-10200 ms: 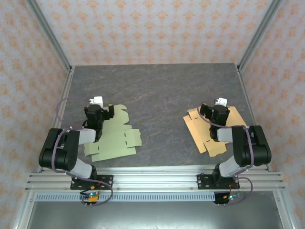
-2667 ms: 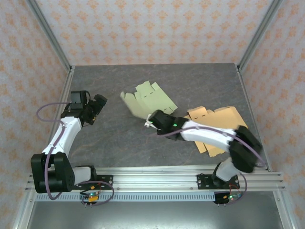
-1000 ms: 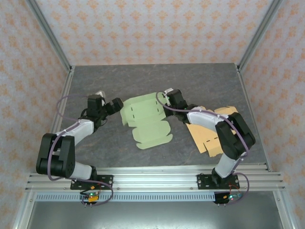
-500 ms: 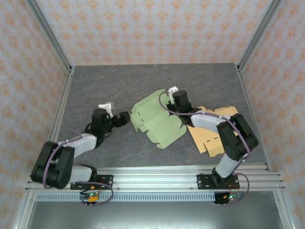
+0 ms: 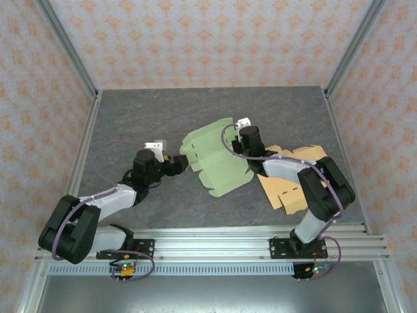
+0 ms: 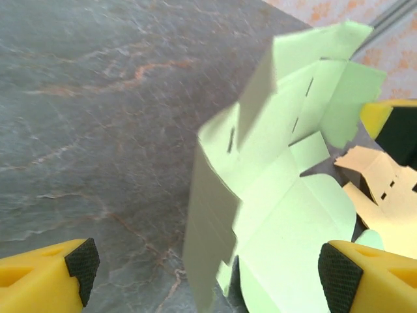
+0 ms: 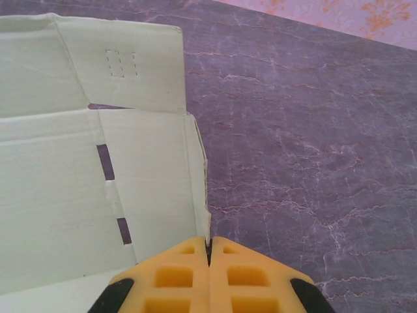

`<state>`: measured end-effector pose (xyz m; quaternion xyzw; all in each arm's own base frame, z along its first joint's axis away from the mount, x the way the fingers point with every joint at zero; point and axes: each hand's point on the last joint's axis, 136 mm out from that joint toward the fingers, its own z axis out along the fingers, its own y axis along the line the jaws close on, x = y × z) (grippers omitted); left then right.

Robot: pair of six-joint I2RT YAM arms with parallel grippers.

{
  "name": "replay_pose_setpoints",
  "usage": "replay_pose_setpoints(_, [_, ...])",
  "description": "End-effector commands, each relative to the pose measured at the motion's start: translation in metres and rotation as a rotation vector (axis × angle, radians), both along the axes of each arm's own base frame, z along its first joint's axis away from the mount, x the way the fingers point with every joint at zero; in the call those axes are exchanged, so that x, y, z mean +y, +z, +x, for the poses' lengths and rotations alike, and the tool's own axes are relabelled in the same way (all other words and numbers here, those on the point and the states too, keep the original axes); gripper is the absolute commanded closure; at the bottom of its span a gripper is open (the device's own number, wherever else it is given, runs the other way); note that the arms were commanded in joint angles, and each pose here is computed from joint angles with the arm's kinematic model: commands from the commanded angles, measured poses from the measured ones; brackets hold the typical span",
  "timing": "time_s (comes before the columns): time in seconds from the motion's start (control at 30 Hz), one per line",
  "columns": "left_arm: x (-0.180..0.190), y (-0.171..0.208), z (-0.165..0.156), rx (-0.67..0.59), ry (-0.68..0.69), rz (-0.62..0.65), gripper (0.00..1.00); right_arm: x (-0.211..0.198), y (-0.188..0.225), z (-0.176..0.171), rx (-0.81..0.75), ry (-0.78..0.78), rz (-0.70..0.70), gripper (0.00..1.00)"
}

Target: Fold the paper box

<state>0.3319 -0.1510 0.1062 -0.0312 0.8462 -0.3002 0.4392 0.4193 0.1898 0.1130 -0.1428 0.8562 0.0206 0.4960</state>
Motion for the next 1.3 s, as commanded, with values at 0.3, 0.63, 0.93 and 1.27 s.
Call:
replay_pose_setpoints(0.3, [-0.02,-0.002,0.027,-0.07,-0.027,0.229,0.56,-0.002,0.02,-0.003,-0.07,-0.012,0.125,0.93])
replay_pose_setpoints(0.63, [-0.037,-0.001,0.032,-0.086,-0.112,0.229,1.0,-0.009,0.034,-0.005,-0.055,-0.101,0.247,0.56])
replay_pose_setpoints(0.93, [0.0,0.011,0.042,-0.167,0.106,0.282,1.0,-0.048,0.078,-0.03,0.128,-0.606,0.718,0.35])
replay_pose_setpoints(1.27, [0.014,0.022,0.041,-0.251,0.19,0.329,1.0,0.056,0.091,-0.031,0.48,-0.631,1.335,0.32])
